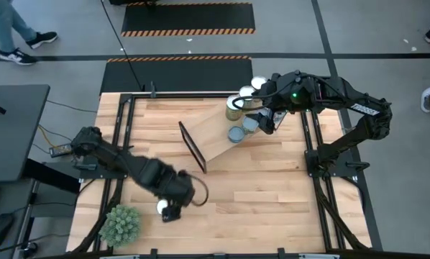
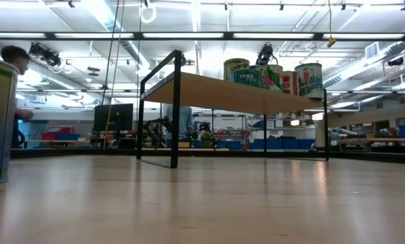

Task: Pick and place cans onto a shelf
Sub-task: Put the large canned peas on the shelf

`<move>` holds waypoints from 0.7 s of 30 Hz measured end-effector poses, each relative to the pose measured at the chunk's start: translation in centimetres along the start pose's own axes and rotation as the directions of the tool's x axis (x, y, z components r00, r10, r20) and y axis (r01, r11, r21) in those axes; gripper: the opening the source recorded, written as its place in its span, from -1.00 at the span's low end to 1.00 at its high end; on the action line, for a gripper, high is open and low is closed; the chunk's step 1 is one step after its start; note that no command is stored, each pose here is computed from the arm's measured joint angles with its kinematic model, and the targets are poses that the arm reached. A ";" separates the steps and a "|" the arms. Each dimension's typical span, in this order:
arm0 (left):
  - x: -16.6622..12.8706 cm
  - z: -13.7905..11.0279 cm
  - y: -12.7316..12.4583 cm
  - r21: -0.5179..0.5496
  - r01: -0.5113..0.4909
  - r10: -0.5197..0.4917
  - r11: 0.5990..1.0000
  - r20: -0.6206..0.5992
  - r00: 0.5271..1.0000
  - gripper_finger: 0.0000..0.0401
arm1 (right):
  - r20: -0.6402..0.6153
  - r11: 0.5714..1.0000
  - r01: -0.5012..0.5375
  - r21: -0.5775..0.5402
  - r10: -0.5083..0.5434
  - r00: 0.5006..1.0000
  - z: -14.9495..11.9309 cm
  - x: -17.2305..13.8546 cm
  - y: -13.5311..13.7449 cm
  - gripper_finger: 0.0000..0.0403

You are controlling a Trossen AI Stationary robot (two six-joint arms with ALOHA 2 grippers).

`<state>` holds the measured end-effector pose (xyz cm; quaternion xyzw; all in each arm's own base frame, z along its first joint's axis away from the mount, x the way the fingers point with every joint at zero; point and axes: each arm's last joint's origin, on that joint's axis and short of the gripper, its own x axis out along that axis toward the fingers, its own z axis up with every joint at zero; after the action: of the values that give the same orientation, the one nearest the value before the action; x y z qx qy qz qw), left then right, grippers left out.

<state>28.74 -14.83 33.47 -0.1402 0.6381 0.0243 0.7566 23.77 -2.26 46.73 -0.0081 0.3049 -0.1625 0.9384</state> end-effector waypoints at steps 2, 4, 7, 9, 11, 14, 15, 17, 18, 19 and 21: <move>0.7 -1.2 -0.9 -0.010 0.000 0.000 1.000 -0.046 0.999 0.76 | 0.000 1.000 -0.001 -0.001 0.001 1.000 0.0 0.0 0.0 0.85; 1.5 -2.4 -1.8 -0.004 -0.013 0.012 1.000 -0.070 0.997 0.76 | 0.000 1.000 -0.003 -0.007 0.003 1.000 0.0 0.0 0.1 0.85; 2.6 -4.3 -2.9 0.004 -0.037 0.037 0.999 -0.098 0.995 0.76 | 0.001 1.000 -0.009 -0.014 0.009 1.000 0.0 -0.1 0.2 0.85; 3.1 -5.5 -3.3 -0.008 -0.044 0.043 0.999 -0.110 0.993 0.76 | 0.002 1.000 -0.014 -0.017 0.014 1.000 0.0 -0.1 0.3 0.85; 3.5 -6.4 -3.4 -0.035 -0.030 0.026 0.999 -0.099 0.995 0.74 | 0.002 1.000 -0.016 -0.019 0.016 1.000 0.0 -0.1 0.4 0.85; 3.8 -8.2 -2.8 -0.084 -0.030 0.022 0.996 -0.091 0.996 0.71 | 0.002 1.000 -0.017 -0.015 0.017 1.000 0.0 -0.1 0.4 0.85; 3.8 -8.8 -2.4 -0.106 -0.033 0.023 0.994 -0.094 0.995 0.70 | 0.002 1.000 -0.017 -0.013 0.017 1.000 0.0 -0.1 0.4 0.85; 3.5 -10.2 -1.2 -0.156 -0.040 0.024 0.987 -0.099 0.995 0.68 | 0.002 1.000 -0.016 -0.011 0.016 1.000 0.0 -0.1 0.4 0.85; 3.2 -10.8 -0.5 -0.189 -0.034 0.016 0.981 -0.094 0.995 0.67 | 0.002 1.000 -0.017 -0.010 0.017 1.000 0.0 -0.1 0.4 0.85; 3.0 -11.3 0.1 -0.219 -0.025 0.008 0.975 -0.080 0.997 0.66 | 0.001 1.000 -0.017 -0.007 0.017 1.000 0.0 -0.1 0.4 0.85; 2.7 -12.0 1.0 -0.262 -0.009 -0.001 0.965 -0.037 0.999 0.65 | 0.000 1.000 -0.017 0.002 0.017 1.000 0.0 0.0 0.5 0.85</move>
<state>17.51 -17.19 28.89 -0.2380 0.6435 0.1075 0.7195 23.89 -1.82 46.68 -0.0048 0.3050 -0.1550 0.9397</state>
